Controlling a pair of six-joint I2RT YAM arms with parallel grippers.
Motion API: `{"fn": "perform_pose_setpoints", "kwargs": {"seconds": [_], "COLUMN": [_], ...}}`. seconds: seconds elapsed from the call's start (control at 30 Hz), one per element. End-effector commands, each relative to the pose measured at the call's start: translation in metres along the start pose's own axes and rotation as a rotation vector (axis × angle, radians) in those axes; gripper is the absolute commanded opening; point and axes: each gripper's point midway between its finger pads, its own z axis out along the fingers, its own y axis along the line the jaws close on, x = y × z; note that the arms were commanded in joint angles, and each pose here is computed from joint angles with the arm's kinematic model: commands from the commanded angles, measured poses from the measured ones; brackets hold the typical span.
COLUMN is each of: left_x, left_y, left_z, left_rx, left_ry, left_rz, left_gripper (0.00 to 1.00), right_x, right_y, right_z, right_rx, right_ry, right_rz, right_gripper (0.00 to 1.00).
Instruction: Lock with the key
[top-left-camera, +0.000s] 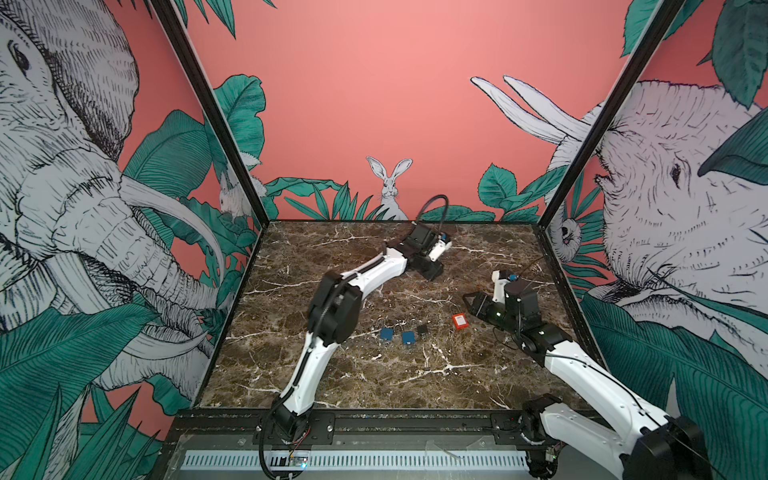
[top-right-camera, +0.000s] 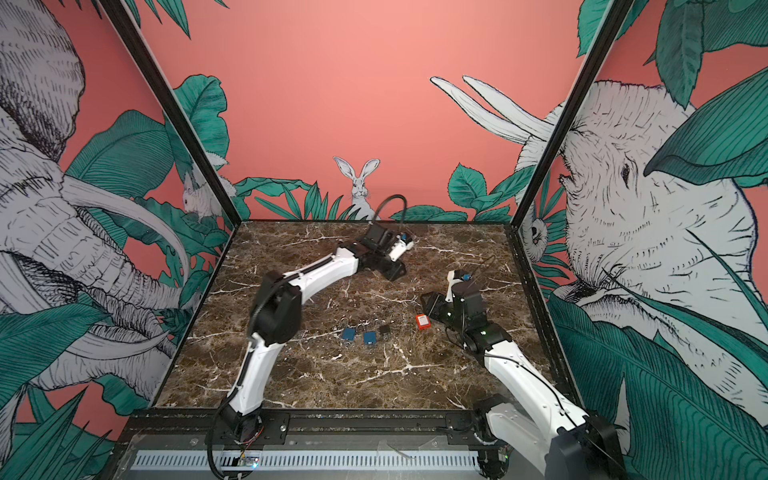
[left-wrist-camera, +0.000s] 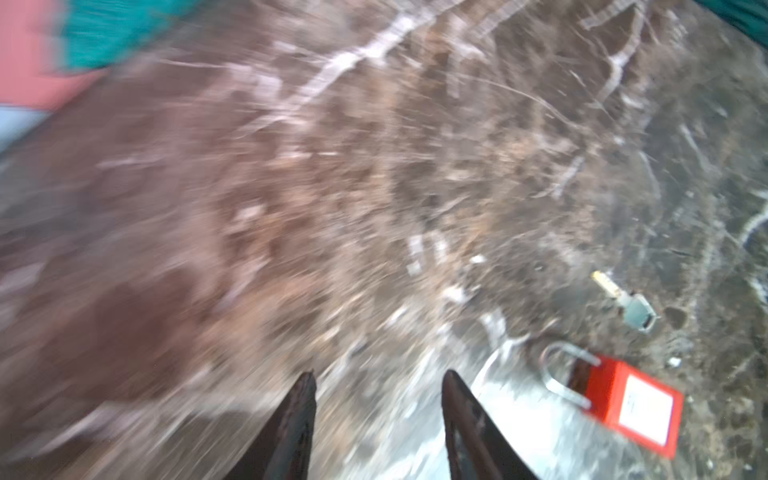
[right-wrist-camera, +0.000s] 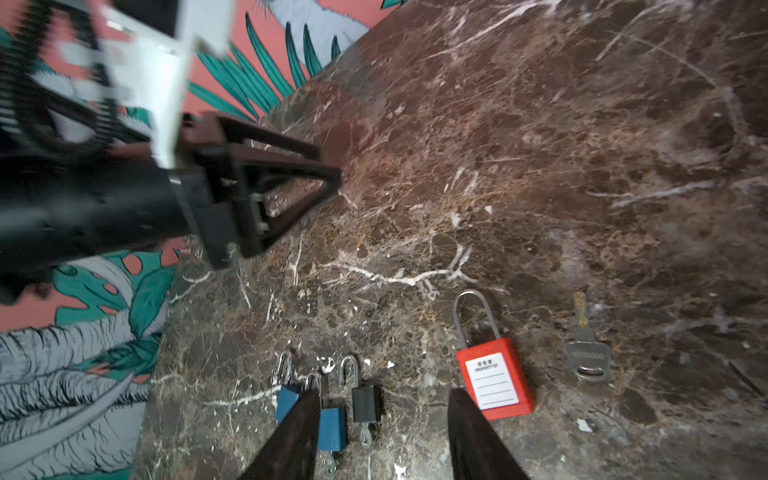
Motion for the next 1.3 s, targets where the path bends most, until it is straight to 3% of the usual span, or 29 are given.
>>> {"fn": "perform_pose_setpoints", "kwargs": {"seconds": [0.0,0.2,0.3,0.47,0.7,0.87,1.03,1.27], "left_x": [-0.019,0.058,0.093,0.129,0.175,0.179,0.165,0.155], "left_y": [0.021,0.031,0.016,-0.029,-0.033,-0.031,-0.038,-0.043], "left_z": [-0.073,-0.117,-0.13,-0.148,-0.153,-0.146,-0.142,-0.138], "left_rx": [-0.218,-0.331,-0.266,-0.016,-0.018,-0.013,0.026,0.066], "left_ry": [-0.1,-0.036,-0.036,-0.139,-0.118,-0.184,-0.149,-0.181], "left_rz": [-0.042,-0.154,-0.258,-0.368,-0.475,-0.497,-0.425,-0.412], "left_gripper": [0.5,0.45,0.44,0.43,0.39,0.39,0.4,0.42], "right_x": [0.017,0.028,0.036,0.061,0.083,0.09,0.103,0.11], "right_y": [0.004,0.021,0.022,0.029,0.024,0.025,0.023,0.025], "right_z": [0.004,0.02,0.027,0.038,0.05,0.062,0.079,0.097], "right_rx": [0.072,0.115,0.166,0.194,0.201,0.201,0.181,0.175], "right_ry": [0.097,0.125,0.148,0.233,0.254,0.291,0.318,0.343], "right_rz": [-0.124,-0.215,-0.251,-0.26,-0.216,-0.228,-0.207,-0.215], "right_gripper": [0.5,0.48,0.47,0.48,0.48,0.48,0.48,0.48]}}
